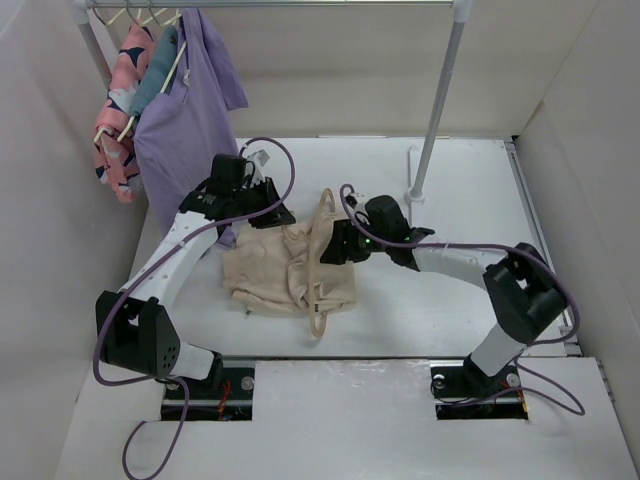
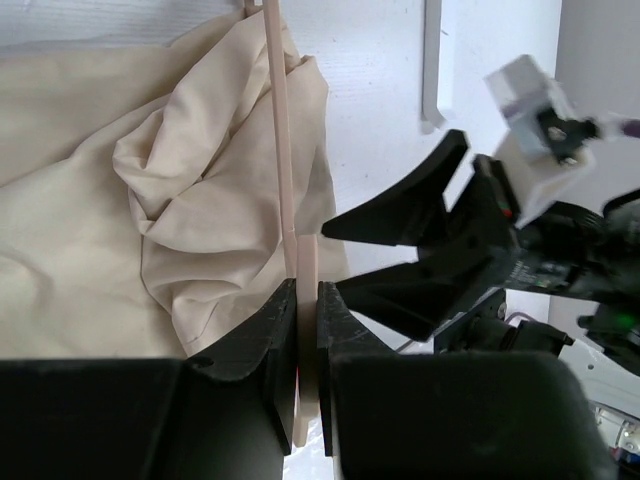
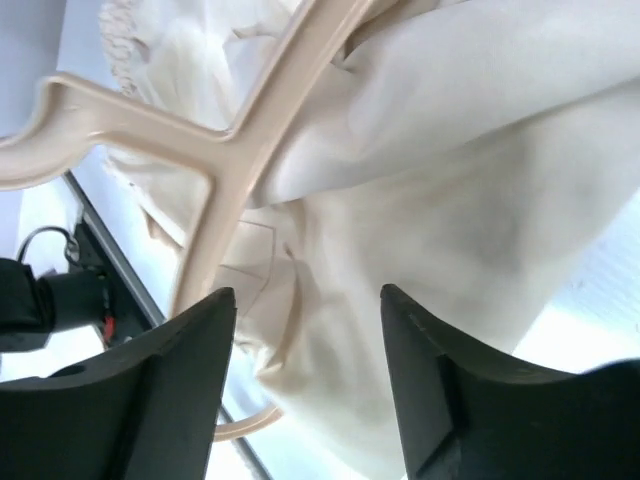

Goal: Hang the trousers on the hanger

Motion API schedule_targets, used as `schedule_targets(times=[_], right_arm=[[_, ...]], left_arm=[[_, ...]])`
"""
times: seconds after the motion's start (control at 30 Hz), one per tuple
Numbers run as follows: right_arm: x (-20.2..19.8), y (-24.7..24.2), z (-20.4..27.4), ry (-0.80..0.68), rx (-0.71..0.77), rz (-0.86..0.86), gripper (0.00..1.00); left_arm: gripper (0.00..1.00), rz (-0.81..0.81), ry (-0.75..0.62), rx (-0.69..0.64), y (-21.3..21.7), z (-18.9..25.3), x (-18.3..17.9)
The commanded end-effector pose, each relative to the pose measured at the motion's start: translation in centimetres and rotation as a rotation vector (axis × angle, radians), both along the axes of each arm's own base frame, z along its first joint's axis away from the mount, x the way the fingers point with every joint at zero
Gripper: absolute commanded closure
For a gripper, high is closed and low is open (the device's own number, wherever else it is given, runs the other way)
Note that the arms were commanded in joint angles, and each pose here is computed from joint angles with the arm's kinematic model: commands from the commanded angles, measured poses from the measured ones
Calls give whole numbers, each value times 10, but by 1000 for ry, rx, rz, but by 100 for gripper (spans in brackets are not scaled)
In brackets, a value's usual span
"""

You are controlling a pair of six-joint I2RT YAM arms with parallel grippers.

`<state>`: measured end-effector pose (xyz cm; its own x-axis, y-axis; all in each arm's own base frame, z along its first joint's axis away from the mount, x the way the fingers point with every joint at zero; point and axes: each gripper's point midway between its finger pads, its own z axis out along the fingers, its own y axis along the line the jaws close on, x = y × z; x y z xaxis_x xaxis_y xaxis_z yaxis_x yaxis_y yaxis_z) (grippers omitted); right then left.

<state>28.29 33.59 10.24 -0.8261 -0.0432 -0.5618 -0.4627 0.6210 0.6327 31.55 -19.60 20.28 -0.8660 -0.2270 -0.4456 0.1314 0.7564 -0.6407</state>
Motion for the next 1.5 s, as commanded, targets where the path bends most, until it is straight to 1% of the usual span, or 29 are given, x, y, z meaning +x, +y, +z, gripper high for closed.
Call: schedule_targets(times=[0.0,0.03,0.17,0.2,0.27,0.3,0.37,0.5,0.53,0.67,0.77,0.83,0.87,0.9,0.93,0.97,1.0,1.07,1.1,1.13,1.17,1.2,1.23,1.27,1.33,1.37,1.4,1.43,1.47], right_arm=[[2,-11,17,-71,-51,-32,33],[3,-8,27,-98,-43,-37,29],[-9,7,51,-134,-18,-25,28],[-16,20,63,-144,8,-2,28],[-14,33,59,-139,-15,-25,27],[-21,38,53,-125,-54,-20,27],[-11,45,41,-89,-103,-67,27],[-2,48,14,-22,-176,-101,27],[-2,43,6,-3,-219,-114,27],[2,40,1,29,-255,-166,31],[-1,43,4,57,-237,-167,31],[-3,44,2,70,-230,-165,41],[-5,45,2,75,-226,-156,59],[-7,43,-2,88,-231,-162,69],[-7,43,-2,95,-227,-168,79],[-5,42,-1,109,-219,-176,98],[-3,37,-2,137,-217,-190,100],[-4,32,-3,177,-189,-179,100],[-4,38,9,182,-119,-150,100],[-1,29,3,198,-101,-153,100],[0,28,11,199,-55,-146,100],[-4,29,17,220,-10,-114,100],[4,25,20,214,22,-114,100],[3,23,24,201,39,-93,100],[1,21,31,190,57,-59,100],[4,20,40,166,74,-47,100],[2,20,45,141,80,-21,100],[2,18,47,143,89,-4,100],[3,15,50,131,100,3,100]], left_arm=[[100,-13,-65,-44,-7,25,7],[100,-13,-65,-44,-7,25,7],[100,-18,-71,-40,-7,25,7],[100,-18,-71,-40,-7,25,7],[100,-13,-65,-44,-7,25,7],[100,-13,-65,-44,-7,25,7],[100,-20,-72,-53,-9,27,7],[100,-28,-79,-62,-11,29,7],[100,-28,-79,-62,-11,29,7],[100,-33,-85,-57,-9,28,3],[100,-33,-76,-55,-8,27,1],[100,-33,-67,-52,-9,24,2],[100,-47,-64,-64,-11,25,0],[97,-60,-67,-67,-12,25,-1],[85,-85,-80,-63,-13,23,0],[75,-119,-87,-74,-16,25,-4],[57,-141,-113,-72,-17,30,-3],[44,-178,-147,-54,-15,34,-7],[37,-216,-192,-22,-13,32,-5],[30,-232,-231,1,-10,37,-7],[20,-247,-273,26,-6,47,-11],[16,-265,-320,51,-3,54,-12],[12,-317,-405,96,1,61,-14],[8,-329,-497,124,7,79,-20],[6,-368,-635,167,13,98,-31],[9,-398,-718,204,18,104,-37],[26,-439,-758,179,18,102,-60],[32,-477,-756,161,14,93,-72],[36,-504,-720,145,12,79,-82]])
